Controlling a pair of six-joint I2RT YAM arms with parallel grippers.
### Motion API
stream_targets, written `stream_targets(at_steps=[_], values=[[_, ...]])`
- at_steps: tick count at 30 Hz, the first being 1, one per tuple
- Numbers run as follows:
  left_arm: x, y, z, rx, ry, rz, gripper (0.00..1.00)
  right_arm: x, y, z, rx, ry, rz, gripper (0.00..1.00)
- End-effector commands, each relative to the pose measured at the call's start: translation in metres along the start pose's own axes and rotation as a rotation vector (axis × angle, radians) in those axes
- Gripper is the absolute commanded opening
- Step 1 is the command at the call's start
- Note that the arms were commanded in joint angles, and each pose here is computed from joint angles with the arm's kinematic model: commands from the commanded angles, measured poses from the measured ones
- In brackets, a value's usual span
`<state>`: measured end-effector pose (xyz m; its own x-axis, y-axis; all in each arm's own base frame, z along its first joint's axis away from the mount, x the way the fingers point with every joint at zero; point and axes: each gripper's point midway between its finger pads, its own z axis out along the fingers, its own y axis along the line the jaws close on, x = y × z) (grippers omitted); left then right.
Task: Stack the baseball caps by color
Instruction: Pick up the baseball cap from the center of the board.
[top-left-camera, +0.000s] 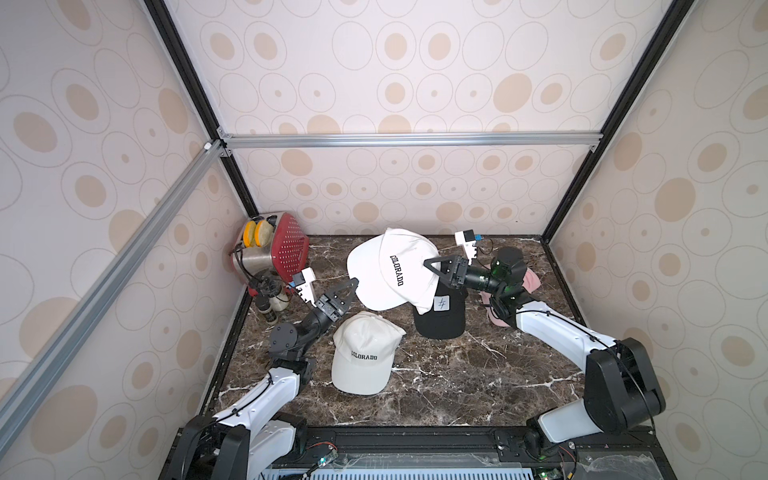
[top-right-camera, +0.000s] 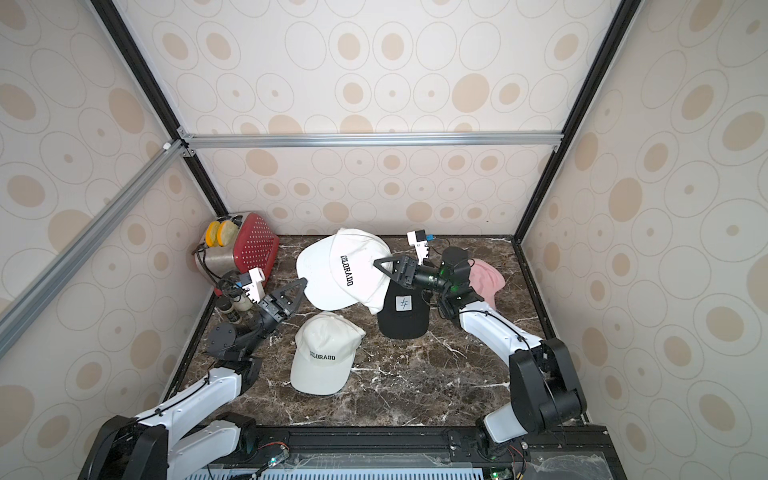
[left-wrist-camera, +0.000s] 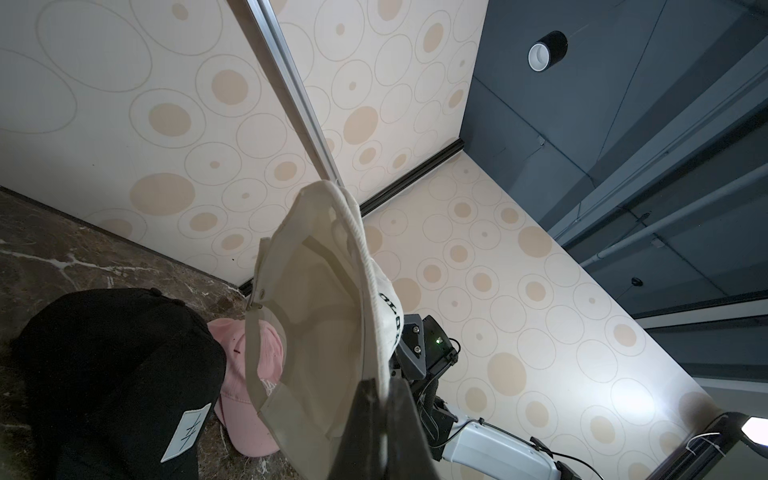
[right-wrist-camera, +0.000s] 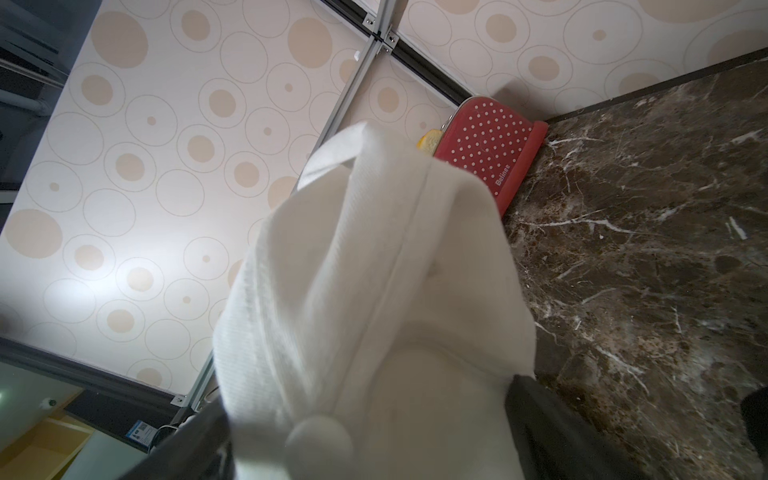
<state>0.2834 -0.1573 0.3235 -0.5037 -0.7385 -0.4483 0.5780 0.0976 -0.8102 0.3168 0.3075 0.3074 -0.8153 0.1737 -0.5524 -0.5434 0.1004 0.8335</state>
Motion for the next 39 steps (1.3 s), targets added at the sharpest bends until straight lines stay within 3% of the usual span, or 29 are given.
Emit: stream_targets(at_steps=[1, 10, 15, 24, 34, 39], values=[[0.003, -0.002, 0.0, -0.001, 0.016, 0.04, 0.0, -0.009, 0.036, 0.005, -0.103, -0.004, -0.071, 0.98], [0.011, 0.049, -0.008, -0.218, 0.033, 0.059, 0.0, -0.012, 0.065, -0.002, -0.158, -0.023, -0.169, 0.92], [0.011, 0.065, -0.015, -0.315, 0.054, 0.066, 0.0, -0.008, 0.068, -0.007, -0.166, -0.003, -0.175, 0.7], [0.013, 0.065, -0.008, -0.283, 0.077, 0.048, 0.0, 0.006, 0.058, -0.008, -0.129, 0.057, -0.17, 0.59], [0.009, 0.051, -0.002, -0.226, 0.069, 0.048, 0.0, 0.024, 0.021, 0.004, -0.051, 0.136, -0.079, 0.59], [0.011, 0.059, -0.005, -0.251, 0.068, 0.041, 0.0, 0.019, 0.022, 0.004, -0.049, 0.112, -0.09, 0.48]])
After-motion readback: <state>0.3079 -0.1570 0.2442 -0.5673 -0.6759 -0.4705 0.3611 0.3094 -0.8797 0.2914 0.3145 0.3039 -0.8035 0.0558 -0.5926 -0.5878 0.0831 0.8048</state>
